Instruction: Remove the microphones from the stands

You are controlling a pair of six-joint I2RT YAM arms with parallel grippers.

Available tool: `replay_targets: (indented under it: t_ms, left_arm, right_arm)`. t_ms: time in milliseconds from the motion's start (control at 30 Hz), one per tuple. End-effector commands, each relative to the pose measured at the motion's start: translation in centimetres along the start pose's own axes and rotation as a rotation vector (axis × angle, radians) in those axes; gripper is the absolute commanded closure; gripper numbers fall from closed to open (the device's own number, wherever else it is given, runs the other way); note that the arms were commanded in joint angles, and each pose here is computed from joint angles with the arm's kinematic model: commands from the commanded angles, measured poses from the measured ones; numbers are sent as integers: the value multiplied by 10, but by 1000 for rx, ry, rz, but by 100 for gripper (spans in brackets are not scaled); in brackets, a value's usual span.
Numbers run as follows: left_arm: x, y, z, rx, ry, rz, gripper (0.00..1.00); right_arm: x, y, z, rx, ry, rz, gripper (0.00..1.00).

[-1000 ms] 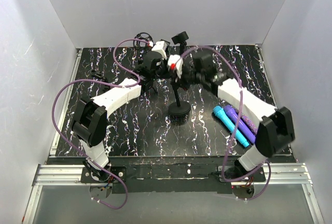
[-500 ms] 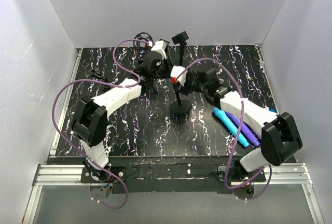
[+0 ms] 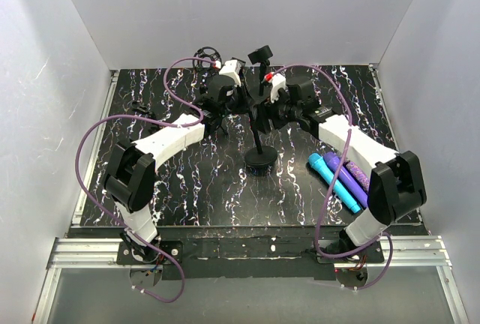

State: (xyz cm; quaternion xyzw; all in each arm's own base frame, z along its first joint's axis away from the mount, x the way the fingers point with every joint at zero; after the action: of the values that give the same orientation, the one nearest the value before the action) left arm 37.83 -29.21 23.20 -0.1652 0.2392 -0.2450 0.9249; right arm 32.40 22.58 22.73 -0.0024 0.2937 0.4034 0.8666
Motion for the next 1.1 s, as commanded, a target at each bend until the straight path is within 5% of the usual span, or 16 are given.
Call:
replay_targets:
  t_ms: [0, 167, 300, 600, 833, 967, 1067]
  left_arm:
    - [-11, -12, 8, -22, -17, -46, 100]
    - [-12, -12, 8, -22, -15, -45, 100]
    - [-12, -11, 7, -21, -15, -42, 100]
    - [-10, -11, 6, 1, -6, -54, 100]
    - [-10, -11, 9, 11, -14, -52, 100]
    - [-9, -11, 8, 18, -12, -53, 100]
    - [-7, -12, 7, 16, -8, -56, 100]
  right_arm:
    - [-1, -1, 14, 114, -7, 34, 27]
    - [4, -16, 14, 148, -1, 40, 39]
    - [4, -20, 12, 91, -5, 131, 58]
    - [13, -18, 21, -137, 19, 310, 59]
    - [11, -18, 17, -295, 35, 352, 94]
    - [2, -16, 18, -381, 29, 360, 90]
    - [1, -17, 15, -369, 63, 366, 73]
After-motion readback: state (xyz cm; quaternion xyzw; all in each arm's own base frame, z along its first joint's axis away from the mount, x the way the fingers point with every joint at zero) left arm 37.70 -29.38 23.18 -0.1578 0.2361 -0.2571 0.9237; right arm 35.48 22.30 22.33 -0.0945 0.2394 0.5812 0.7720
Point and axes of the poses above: each gripper's point midway between its finger pads, its own x axis out along the fingers, its own y axis along the line the jaws close on, z = x × y, the point moved 7 cm from there along -x, back along the fingers, and after that the axes turned 3 degrees about x, right-handed, at the moved point
